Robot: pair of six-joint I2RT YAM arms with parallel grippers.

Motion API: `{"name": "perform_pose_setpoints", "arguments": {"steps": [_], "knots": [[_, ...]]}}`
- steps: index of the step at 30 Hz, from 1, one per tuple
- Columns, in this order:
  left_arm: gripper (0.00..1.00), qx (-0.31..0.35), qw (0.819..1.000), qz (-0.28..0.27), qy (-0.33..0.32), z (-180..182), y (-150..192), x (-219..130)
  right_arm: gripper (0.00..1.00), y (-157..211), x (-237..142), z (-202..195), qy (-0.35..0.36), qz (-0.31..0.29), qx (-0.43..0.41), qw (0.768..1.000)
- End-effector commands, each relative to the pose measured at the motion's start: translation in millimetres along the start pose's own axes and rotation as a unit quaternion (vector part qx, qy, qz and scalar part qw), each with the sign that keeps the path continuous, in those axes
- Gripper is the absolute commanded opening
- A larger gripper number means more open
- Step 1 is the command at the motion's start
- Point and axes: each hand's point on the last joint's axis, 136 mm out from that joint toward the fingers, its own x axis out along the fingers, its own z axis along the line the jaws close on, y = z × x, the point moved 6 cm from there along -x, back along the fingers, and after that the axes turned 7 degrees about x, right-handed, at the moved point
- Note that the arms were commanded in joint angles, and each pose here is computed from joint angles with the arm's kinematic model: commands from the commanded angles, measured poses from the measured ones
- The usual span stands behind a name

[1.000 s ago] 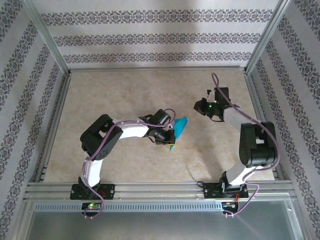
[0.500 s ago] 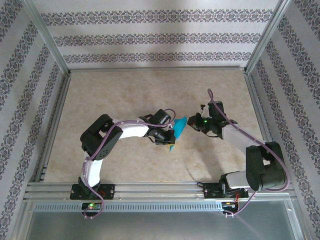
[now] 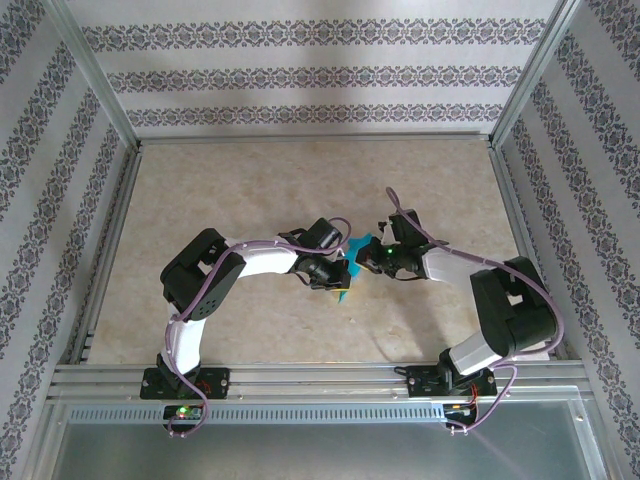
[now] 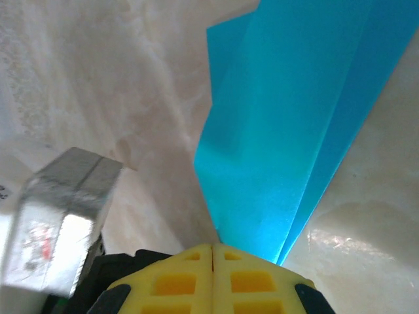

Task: Fold a paper plane with a square sheet of paper (fold left side to right side)
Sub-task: Fold the wing for the fifth time at the center of the table.

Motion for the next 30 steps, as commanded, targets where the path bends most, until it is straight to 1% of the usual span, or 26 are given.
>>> {"name": "perform_pose_setpoints", "arguments": {"steps": [1, 13, 23, 28, 30], "knots": [[0.00, -0.026, 0.998, 0.037, -0.043, 17.4, 16.9, 6.5, 0.00, -3.3, 7.7, 6.9, -0.003, -0.003, 0.000, 1.000], [0.00, -0.027, 0.998, 0.036, -0.043, 17.0, 16.1, 6.7, 0.00, 12.0, 22.5, -7.7, 0.020, 0.020, 0.012, 1.000], [0.00, -0.026, 0.998, 0.033, -0.040, 16.2, 15.6, 6.3, 0.00, 18.4, 33.5, -30.3, 0.050, 0.030, 0.021, 0.998], [0.00, -0.022, 0.999, 0.021, -0.026, 8.7, 10.9, 2.3, 0.00, 21.6, 38.7, -43.9, 0.070, 0.037, 0.022, 0.997], [0.02, -0.021, 1.000, 0.013, -0.009, 2.6, 7.8, -0.7, 0.00, 23.8, 40.5, -49.0, 0.076, 0.042, 0.023, 0.996]]}}
